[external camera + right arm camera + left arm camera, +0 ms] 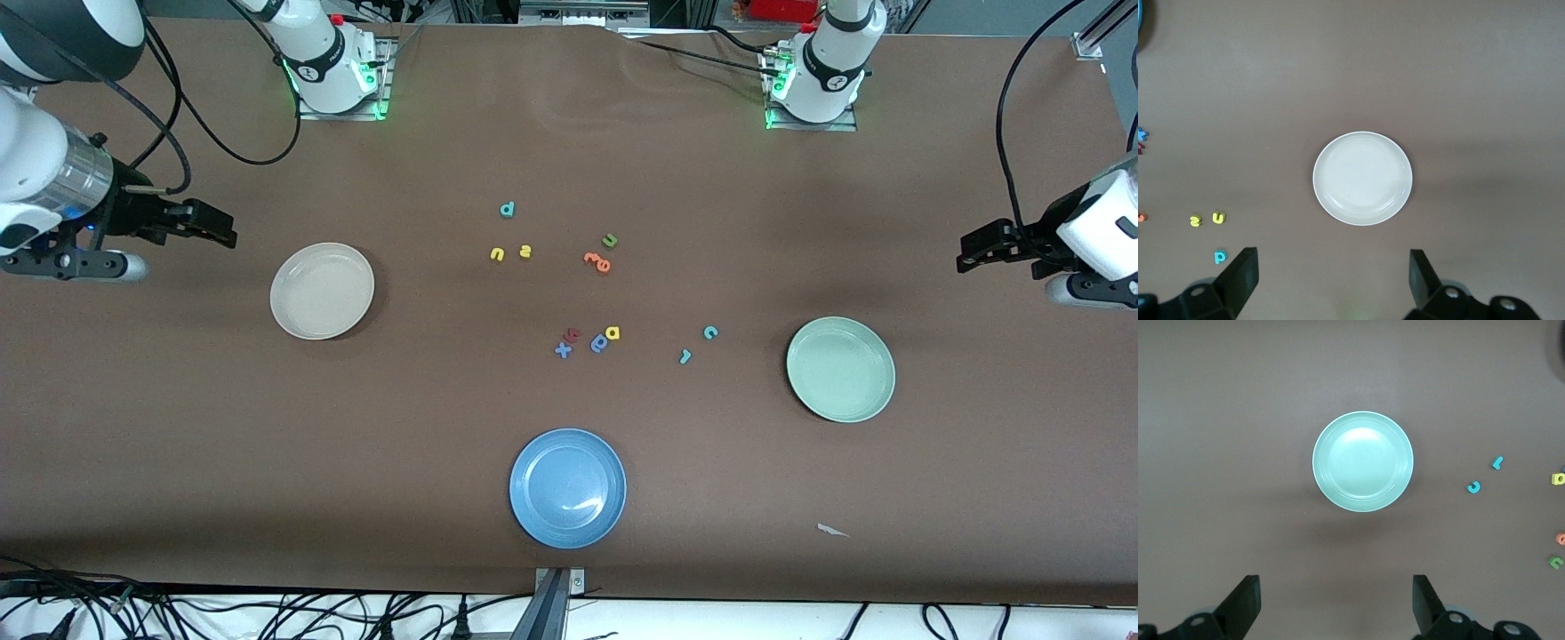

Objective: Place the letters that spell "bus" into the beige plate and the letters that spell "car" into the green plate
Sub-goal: 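Reach the right gripper to yellow u while the left gripper reaches teal c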

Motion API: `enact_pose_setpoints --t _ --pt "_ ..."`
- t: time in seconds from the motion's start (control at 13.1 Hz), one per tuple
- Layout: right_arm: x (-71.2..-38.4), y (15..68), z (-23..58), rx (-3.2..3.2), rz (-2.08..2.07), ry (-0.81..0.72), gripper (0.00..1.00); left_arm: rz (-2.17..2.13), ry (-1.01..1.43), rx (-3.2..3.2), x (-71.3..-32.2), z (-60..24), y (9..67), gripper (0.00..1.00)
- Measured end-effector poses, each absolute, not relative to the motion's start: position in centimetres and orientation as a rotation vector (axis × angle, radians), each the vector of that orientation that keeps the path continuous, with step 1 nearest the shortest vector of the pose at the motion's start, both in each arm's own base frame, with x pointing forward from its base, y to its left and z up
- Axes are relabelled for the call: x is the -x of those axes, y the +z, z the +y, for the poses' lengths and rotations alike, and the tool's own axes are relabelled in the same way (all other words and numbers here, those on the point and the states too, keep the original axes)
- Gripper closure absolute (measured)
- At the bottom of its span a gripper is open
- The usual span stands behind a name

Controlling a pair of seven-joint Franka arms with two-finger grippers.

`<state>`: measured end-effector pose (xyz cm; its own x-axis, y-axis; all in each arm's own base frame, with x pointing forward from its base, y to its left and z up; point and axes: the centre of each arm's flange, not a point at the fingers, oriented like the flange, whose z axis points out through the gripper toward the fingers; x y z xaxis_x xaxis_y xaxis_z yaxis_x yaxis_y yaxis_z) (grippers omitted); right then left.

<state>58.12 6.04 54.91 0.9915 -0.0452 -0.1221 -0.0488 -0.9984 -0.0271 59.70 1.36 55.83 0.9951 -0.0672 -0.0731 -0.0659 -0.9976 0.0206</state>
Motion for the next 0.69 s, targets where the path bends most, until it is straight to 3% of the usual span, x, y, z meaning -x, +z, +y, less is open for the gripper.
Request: enact_pose_setpoints --t 0.69 --pt "-59.9 49.5 6.9 3.087 -0.107 0.311 0.00 -0.137 -0.146 -3.093 -60.7 -0.2 54.3 0.00"
